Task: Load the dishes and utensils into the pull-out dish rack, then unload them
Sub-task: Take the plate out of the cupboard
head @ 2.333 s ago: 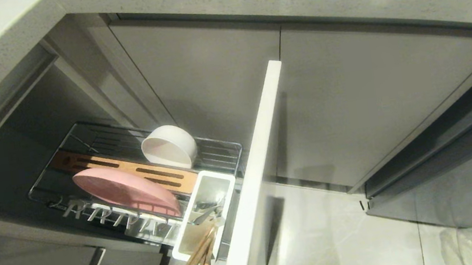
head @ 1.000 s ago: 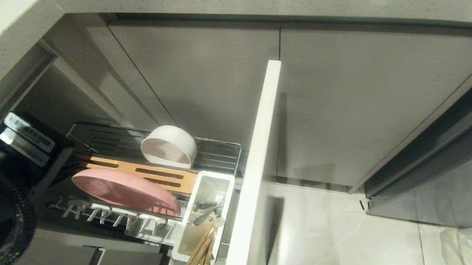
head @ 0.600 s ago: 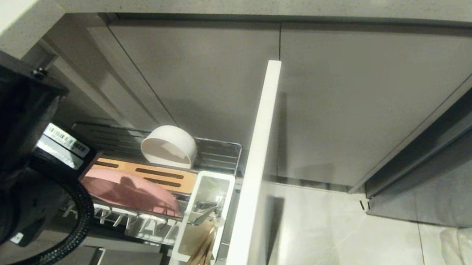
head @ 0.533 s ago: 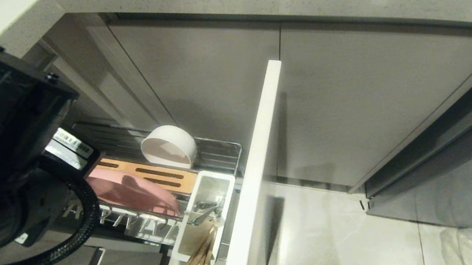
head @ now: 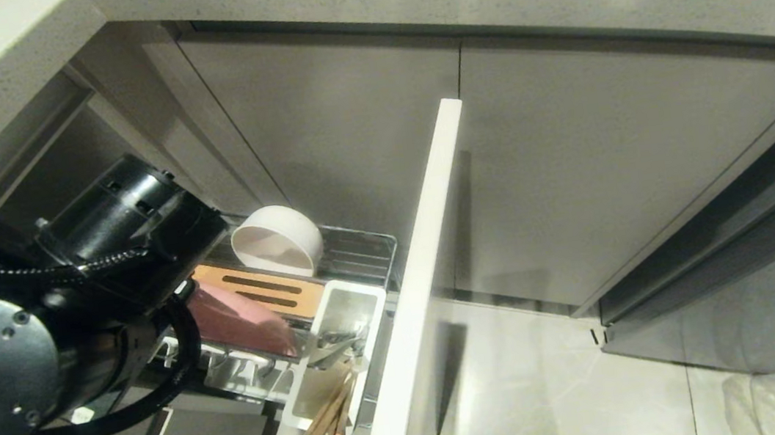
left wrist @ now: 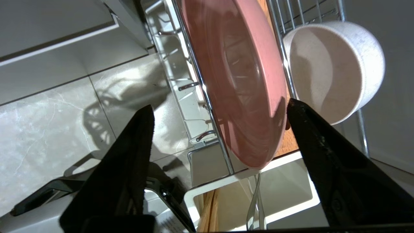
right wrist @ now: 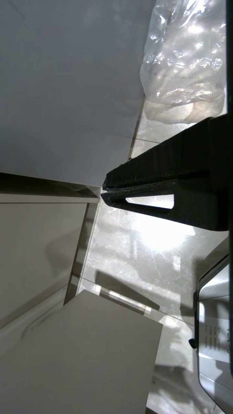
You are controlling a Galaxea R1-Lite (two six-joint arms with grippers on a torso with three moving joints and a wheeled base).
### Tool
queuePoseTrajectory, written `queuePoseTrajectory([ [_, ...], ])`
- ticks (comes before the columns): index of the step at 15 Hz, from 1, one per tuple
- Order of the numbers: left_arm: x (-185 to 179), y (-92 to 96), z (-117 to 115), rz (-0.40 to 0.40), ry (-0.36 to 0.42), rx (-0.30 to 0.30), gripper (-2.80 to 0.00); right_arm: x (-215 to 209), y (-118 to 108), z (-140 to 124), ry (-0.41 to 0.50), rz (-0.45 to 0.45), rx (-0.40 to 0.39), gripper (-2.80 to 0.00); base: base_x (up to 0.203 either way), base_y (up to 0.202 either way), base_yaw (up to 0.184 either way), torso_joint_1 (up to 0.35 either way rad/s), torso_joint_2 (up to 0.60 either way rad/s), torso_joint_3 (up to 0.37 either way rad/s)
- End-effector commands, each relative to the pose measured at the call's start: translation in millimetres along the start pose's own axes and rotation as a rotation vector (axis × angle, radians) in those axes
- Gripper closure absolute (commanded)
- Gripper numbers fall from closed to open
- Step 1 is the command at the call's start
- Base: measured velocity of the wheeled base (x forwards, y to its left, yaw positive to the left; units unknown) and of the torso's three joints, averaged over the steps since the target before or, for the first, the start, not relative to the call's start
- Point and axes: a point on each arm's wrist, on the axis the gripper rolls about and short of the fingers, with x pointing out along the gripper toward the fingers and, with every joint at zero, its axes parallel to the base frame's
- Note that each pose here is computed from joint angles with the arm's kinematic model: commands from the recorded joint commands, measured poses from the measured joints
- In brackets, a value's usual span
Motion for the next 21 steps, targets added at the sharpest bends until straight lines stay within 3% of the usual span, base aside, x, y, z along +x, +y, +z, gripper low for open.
queuePoseTrajectory([
  [1, 5, -4.4, -7, 0.013, -0.004, 0.007, -2.8, 0, 0, 0, 0.001, 0.0, 0.0, 0.0, 0.0, 0.0, 0.0, 0.0, 0.0, 0.0],
  [8, 31, -26.3, -19, 0.058, -0.023, -0.024, -2.8, 0, 0, 0, 0.001, 0.0, 0.0, 0.0, 0.0, 0.0, 0.0, 0.0, 0.0, 0.0],
  [16, 58, -36.9, -26, 0.112, -0.005, -0.055, -2.8, 0, 0, 0, 0.001, 0.0, 0.0, 0.0, 0.0, 0.0, 0.0, 0.0, 0.0, 0.0],
  [17, 58, -37.0, -25, 0.111, -0.005, -0.057, 0.0, 0, 0, 0, 0.001, 0.0, 0.0, 0.0, 0.0, 0.0, 0.0, 0.0, 0.0, 0.0],
  [21, 56, -37.2, -23, 0.104, -0.006, -0.06, 0.0, 0, 0, 0, 0.001, 0.0, 0.0, 0.0, 0.0, 0.0, 0.0, 0.0, 0.0, 0.0],
])
